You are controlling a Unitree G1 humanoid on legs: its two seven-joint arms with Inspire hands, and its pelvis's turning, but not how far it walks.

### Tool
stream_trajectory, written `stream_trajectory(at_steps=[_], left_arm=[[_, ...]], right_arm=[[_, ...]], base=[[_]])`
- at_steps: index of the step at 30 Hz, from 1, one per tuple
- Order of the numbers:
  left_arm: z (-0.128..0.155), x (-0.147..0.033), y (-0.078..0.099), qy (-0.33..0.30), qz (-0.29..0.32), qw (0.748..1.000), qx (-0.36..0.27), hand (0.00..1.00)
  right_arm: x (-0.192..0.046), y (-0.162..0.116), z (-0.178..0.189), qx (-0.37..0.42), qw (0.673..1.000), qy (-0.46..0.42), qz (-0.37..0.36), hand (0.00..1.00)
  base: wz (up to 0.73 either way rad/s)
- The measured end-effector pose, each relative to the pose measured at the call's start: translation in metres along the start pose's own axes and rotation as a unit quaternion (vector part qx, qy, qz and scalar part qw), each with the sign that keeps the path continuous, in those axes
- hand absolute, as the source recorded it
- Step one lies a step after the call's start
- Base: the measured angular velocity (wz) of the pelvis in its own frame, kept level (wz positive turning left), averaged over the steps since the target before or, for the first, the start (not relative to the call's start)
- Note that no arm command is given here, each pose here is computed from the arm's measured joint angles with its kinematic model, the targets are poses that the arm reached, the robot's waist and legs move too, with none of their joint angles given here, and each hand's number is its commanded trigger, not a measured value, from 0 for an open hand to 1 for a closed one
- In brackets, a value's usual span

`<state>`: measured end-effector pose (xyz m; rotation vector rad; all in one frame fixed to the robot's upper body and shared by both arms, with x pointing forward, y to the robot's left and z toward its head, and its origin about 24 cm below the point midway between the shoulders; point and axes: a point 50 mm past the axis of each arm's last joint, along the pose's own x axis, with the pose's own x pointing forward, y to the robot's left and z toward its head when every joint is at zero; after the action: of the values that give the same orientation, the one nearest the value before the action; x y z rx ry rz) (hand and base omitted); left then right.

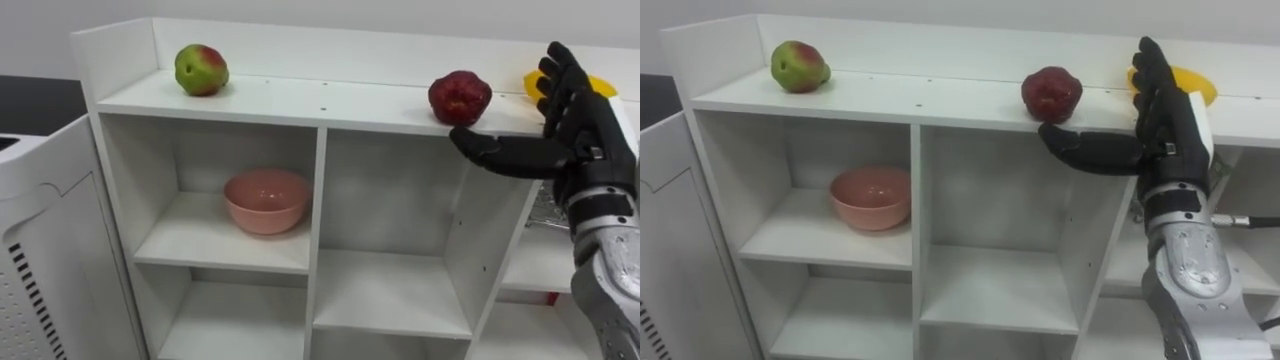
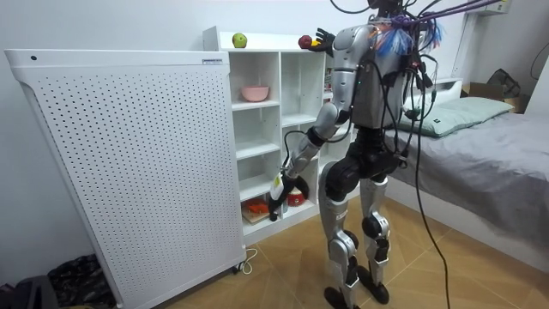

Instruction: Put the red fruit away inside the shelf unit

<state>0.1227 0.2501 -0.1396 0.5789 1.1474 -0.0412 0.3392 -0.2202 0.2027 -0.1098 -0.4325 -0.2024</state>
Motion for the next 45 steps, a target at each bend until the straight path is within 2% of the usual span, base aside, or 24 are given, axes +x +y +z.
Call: stream_trajectory(at_steps=[17, 18, 19, 45], left_arm=[[0.018, 0.003, 0.003, -0.018, -0.018, 1.0, 0.008, 0.0], [0.018, 0.003, 0.002, -0.018, -0.019, 1.0, 0.008, 0.0], [0.018, 0.003, 0.002, -0.018, -0.02, 1.0, 0.008, 0.0], [0.025, 0.004, 0.004, -0.026, -0.029, 0.999, 0.009, 0.0]], right_arm=[[0.005, 0.019, 0.008, -0.014, 0.998, -0.013, 0.059, 0.0], [0.005, 0.019, 0.008, -0.019, 0.998, -0.014, 0.062, 0.3], [0.005, 0.019, 0.009, -0.023, 0.998, -0.015, 0.063, 1.0], [0.01, 0.024, 0.019, -0.032, 0.995, -0.034, 0.087, 1.0]], base=[[0.0], [0.0], [0.0], [0.0]])
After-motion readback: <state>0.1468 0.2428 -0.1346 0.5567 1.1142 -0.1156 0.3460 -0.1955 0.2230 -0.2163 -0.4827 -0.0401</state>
